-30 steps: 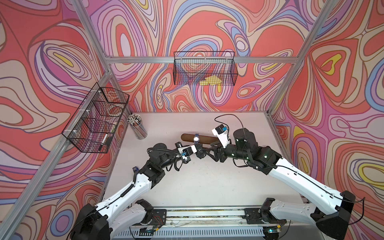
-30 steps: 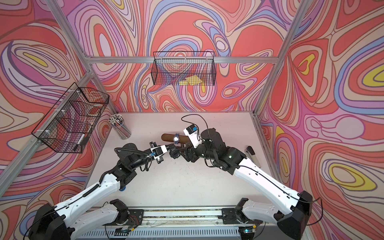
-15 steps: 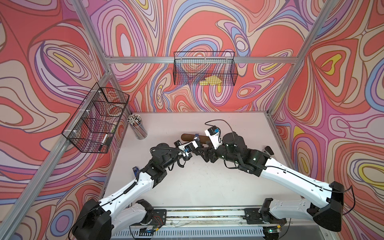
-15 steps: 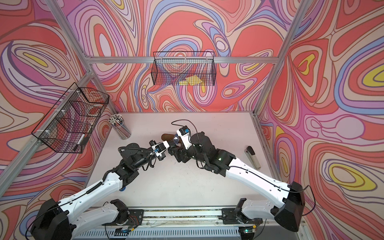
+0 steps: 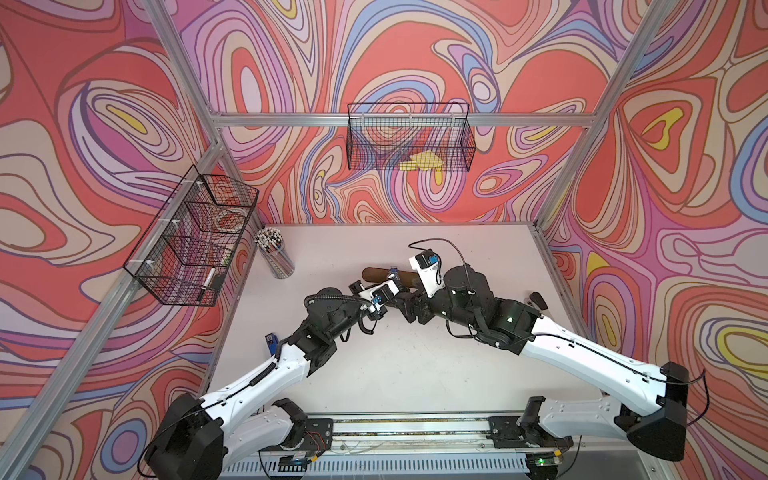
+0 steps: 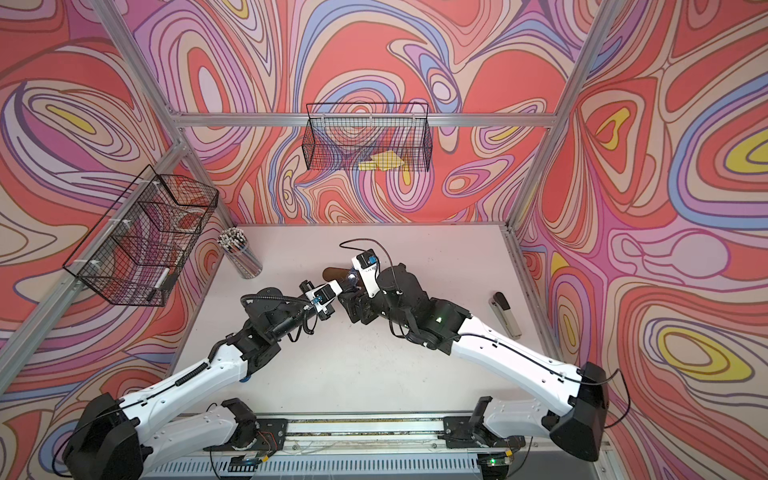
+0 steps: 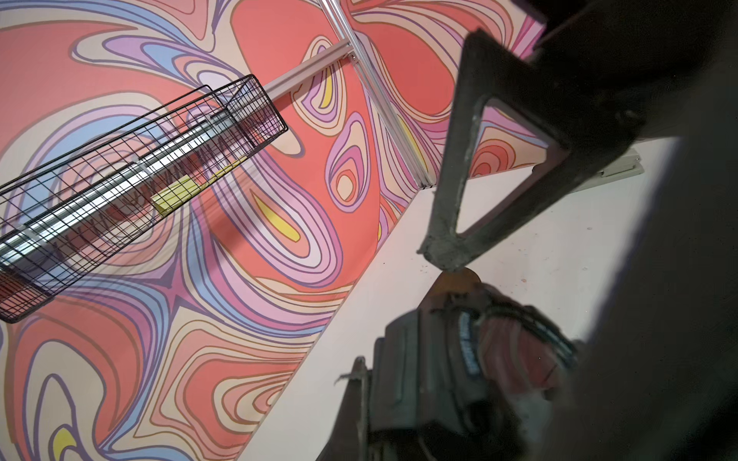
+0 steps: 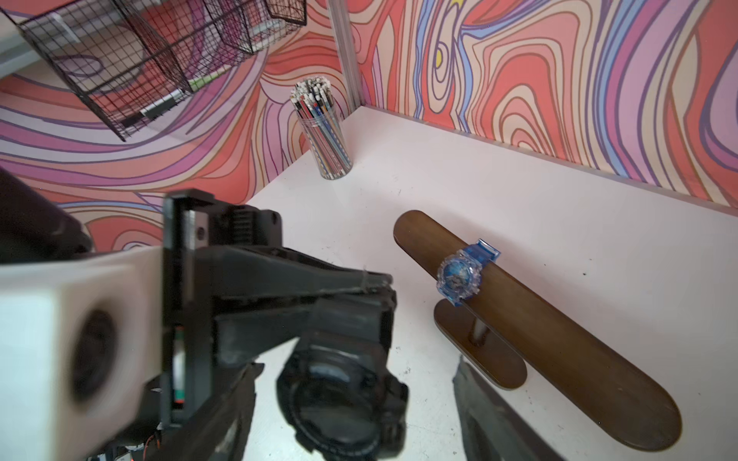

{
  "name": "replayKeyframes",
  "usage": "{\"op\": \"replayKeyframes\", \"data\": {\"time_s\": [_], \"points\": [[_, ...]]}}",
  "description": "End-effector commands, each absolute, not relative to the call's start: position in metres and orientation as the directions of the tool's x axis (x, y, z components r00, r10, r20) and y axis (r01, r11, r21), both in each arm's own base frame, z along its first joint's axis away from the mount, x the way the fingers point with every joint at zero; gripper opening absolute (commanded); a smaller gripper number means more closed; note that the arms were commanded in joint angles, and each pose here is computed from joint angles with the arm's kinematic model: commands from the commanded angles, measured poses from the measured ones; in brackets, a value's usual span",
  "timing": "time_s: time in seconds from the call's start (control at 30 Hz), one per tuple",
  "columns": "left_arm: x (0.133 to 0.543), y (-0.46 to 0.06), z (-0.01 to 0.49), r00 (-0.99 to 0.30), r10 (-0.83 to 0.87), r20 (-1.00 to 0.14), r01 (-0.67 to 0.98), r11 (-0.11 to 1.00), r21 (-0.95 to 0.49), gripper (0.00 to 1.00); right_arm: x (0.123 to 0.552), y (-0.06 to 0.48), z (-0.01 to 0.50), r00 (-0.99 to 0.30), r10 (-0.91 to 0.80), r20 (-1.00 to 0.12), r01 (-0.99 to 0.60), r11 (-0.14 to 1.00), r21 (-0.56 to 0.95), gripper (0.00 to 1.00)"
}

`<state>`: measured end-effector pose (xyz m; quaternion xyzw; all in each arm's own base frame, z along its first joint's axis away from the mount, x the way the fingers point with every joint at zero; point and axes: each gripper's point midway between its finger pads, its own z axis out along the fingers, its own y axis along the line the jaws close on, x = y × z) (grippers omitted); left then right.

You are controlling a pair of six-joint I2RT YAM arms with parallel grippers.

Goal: Place watch on stand
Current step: Pick up the watch at the center of the board.

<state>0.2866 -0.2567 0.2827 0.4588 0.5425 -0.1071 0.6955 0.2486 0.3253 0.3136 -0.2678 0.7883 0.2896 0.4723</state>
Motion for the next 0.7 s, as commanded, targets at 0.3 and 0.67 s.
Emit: {"op": "replayKeyframes", "data": {"time_s": [0.3,0.67], "points": [[0.288,-0.257,0.313,0.420,0.292,-0.859,0.619,0.600,0.506,0.00,0.245,0.330,0.312,-0.413,-0.148,-0.898,-0.692,0.692,0.205,0.80],[0.281,-0.261,0.321,0.402,0.258,-0.878,0.662,0.581,0.474,0.00,0.248,0.331,0.290,-0.420,-0.223,-0.880,-0.696,0.702,0.154,0.69]]}}
